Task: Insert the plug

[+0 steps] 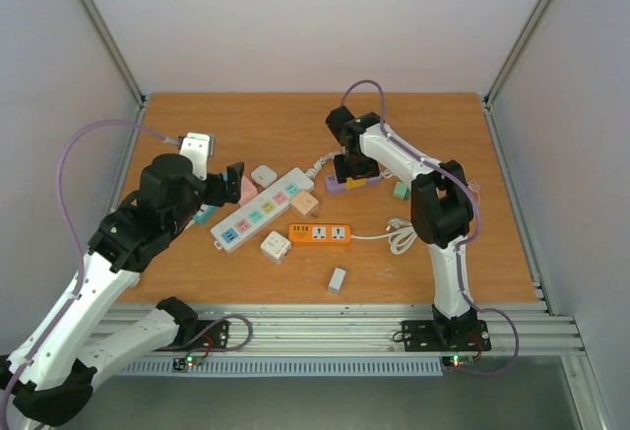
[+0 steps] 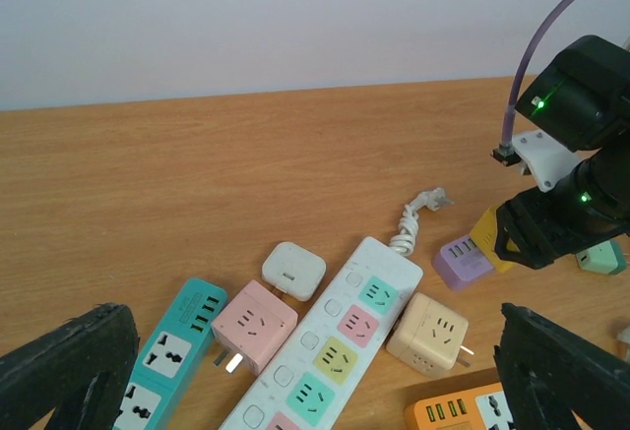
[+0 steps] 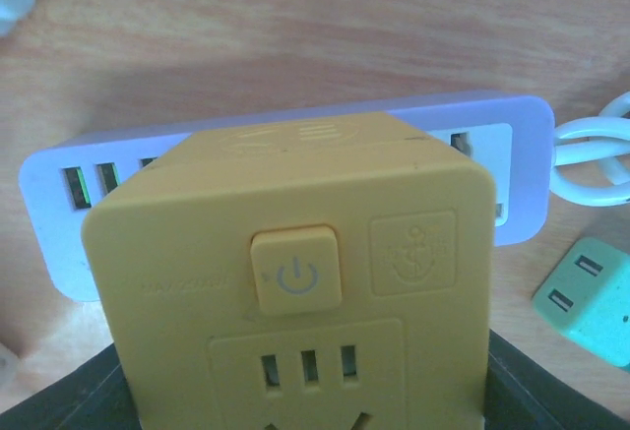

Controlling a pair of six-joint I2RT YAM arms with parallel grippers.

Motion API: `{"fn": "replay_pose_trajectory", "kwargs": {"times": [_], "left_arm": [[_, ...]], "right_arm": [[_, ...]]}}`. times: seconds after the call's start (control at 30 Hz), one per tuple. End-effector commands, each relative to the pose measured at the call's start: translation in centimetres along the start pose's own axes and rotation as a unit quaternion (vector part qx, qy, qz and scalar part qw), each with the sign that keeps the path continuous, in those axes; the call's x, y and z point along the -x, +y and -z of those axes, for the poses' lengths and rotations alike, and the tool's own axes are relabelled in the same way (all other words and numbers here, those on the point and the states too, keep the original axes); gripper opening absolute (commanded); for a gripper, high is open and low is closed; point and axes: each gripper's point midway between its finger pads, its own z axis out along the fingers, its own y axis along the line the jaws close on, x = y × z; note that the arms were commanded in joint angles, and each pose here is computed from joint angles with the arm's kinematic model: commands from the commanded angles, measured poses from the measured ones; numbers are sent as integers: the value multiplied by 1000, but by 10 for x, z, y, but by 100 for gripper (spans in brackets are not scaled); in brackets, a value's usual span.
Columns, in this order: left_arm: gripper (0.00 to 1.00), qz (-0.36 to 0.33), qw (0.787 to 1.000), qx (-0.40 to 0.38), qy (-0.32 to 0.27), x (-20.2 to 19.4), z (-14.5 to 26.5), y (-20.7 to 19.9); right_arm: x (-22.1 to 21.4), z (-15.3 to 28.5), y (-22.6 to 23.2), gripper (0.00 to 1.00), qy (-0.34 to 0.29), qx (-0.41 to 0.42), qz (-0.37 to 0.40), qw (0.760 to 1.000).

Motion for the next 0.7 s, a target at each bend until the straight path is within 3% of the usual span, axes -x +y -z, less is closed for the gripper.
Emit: {"fn": "replay_pose_trajectory", "kwargs": {"times": [0.0,0.13,0.3,0.53,0.67], "left_arm": [[99,12,1000,4,-5,3,-4,0],[99,12,1000,3,-2,2,-5,-1],[99,11,1000,2,5,0,-9,-2],[99,14,1000,4,15,-2,-13,-4],[99,16,1000,3,18,-3,-15,-4]], "right_arm": [[14,-23,-2,36,-4,-15,-42,999],[18,-32,1,40,3,-14,-54,998],[18,-28,2,61,0,-11,-59,998],[38,45,8,86,-79,52,-49,994],[36,75,8,93,-113,68,-40,990]]}}
